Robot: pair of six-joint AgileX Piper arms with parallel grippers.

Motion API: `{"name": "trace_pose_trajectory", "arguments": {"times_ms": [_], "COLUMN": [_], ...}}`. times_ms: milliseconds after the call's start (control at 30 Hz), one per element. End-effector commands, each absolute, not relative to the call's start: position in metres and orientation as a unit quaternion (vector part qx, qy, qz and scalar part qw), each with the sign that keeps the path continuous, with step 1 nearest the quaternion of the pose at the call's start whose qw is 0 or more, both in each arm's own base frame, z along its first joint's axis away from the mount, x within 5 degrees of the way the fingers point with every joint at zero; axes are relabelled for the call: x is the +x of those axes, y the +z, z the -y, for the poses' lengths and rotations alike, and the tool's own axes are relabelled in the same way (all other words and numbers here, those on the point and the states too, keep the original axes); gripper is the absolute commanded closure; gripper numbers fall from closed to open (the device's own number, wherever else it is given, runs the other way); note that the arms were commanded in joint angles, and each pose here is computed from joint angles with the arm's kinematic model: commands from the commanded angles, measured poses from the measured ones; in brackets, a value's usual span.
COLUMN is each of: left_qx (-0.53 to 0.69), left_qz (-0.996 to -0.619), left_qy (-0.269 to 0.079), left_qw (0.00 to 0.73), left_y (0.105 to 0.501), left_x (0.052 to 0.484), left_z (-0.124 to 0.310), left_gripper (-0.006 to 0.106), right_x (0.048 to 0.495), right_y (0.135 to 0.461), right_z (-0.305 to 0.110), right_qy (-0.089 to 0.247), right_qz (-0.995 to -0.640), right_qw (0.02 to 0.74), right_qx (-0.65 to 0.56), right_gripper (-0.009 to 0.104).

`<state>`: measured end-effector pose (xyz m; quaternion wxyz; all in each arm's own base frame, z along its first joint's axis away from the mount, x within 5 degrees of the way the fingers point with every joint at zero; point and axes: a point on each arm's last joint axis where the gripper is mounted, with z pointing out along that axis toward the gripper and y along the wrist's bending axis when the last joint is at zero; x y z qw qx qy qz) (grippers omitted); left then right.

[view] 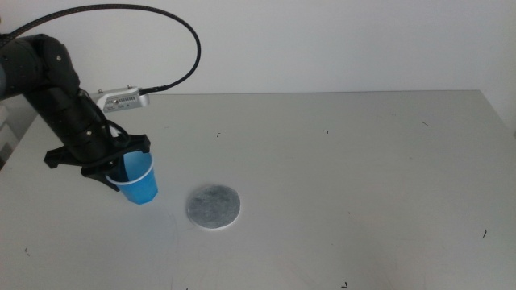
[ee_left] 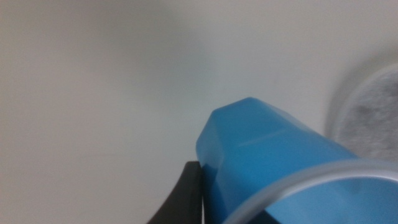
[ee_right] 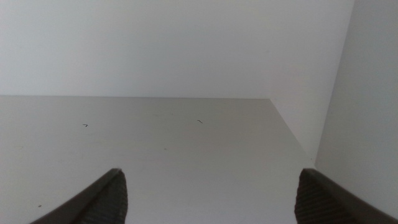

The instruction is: Place an empty cup on a cup mat.

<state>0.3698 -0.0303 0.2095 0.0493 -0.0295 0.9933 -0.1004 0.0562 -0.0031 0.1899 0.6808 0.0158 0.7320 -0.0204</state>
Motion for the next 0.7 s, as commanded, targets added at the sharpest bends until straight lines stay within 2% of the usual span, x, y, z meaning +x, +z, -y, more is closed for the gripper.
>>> {"name": "trace_pose_trajectory", "arguments": {"times_ms": [0,300,500,667], "left_qx": [-0.022,0.027,0.074,0.07], "left_qz": [-0.988,-0.986,-0.986,-0.989], "left_qy": [-0.116,-0.114,-0.113,-0.105], "left_qw": [0.095,0.117,0.098,0.081], "left_y": [0.247,0.269,0.252,0.237], "left_x": [0.371,0.37,0.364,0.366], "left_z": [0.049,0.118,0.16,0.165], "left_gripper": [0.1,0.1,0.1,0.1], "right_x": [0.054,0.054,0.054,0.054], "right_y": [0.202,0.202,0.202,0.202], "right_z": [0.003,0.003,0.003,0.003], "right_qy": [-0.026,-0.026,-0.026,-0.026], "right_qz": [-0.694,-0.694,-0.694,-0.694], "right_qw": [0.719,0.719,0.719,0.719], "right_qx": [0.008,0.008,0.008,0.008], "right_gripper": [0.001,0.001,0.001,0.001]}}
